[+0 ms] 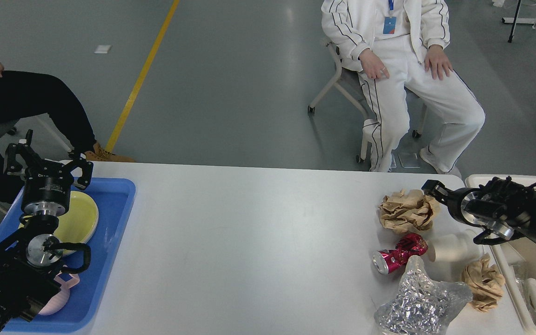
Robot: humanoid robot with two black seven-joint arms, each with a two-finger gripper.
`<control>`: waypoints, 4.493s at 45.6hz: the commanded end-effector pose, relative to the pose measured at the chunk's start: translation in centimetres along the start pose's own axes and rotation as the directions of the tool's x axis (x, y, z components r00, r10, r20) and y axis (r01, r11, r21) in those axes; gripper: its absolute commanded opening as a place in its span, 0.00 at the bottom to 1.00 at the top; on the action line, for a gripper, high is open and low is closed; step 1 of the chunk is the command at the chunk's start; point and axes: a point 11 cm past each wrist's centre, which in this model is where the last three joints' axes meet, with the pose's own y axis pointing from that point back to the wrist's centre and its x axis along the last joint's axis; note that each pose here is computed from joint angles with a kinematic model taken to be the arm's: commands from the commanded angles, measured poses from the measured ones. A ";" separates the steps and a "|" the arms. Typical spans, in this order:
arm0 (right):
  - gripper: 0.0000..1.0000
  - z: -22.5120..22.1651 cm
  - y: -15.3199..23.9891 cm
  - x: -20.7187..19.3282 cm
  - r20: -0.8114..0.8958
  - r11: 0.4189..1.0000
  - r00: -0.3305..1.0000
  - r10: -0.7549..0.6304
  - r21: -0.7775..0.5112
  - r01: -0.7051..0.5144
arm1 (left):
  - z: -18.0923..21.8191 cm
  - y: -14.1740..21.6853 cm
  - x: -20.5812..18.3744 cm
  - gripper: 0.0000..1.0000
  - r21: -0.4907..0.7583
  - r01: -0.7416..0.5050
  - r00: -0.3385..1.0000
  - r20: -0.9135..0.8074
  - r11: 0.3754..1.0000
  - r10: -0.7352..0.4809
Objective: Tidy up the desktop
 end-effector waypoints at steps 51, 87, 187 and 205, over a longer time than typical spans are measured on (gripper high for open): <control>0.31 -0.5 -0.6 -2.1 0.064 1.000 0.998 -0.016 0.019 0.015 | 0.0 0.0 0.0 0.96 0.000 0.000 1.000 0.000 1.000 0.000; 0.00 -4.8 9.4 10.4 0.243 0.974 0.967 -0.078 0.226 0.022 | -0.1 0.0 0.0 0.96 0.001 0.000 1.000 0.000 1.000 0.000; 1.00 18.1 4.4 10.0 0.502 0.915 0.766 0.401 -0.256 -0.311 | 0.0 0.0 0.0 0.96 0.000 0.000 1.000 0.001 1.000 0.000; 1.00 17.9 4.3 9.9 0.523 0.917 0.754 0.397 -0.251 -0.309 | 0.0 0.0 0.0 0.96 0.000 0.000 1.000 0.000 1.000 0.000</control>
